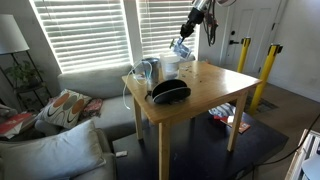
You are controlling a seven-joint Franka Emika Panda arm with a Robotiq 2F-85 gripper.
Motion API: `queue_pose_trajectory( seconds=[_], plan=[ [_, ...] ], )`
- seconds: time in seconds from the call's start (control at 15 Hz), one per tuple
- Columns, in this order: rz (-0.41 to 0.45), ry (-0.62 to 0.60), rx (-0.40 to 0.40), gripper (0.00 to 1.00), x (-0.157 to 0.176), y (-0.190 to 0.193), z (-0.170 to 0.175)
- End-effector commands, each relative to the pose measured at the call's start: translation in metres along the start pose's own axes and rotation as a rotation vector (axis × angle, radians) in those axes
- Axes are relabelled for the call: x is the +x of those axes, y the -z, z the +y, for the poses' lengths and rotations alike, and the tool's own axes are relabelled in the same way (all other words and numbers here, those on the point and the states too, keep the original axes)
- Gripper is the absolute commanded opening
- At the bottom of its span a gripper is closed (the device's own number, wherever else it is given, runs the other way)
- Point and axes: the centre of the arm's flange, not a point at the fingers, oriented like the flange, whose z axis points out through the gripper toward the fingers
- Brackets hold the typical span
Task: Pick up the pouch sachet and put it in the frost cold cup
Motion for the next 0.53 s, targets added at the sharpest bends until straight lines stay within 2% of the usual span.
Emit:
queue_pose_trajectory(
  seconds=[0.0,0.13,0.47],
  plan=[
    [0.076,0.071,-0.153,0.0,-0.029,0.03,-0.031],
    [0.089,0.142,-0.199,0.0,-0.032,0.035,-0.045],
    [0.128,0.302,-0.254,0.0,-0.038,0.039,-0.082]
  ],
)
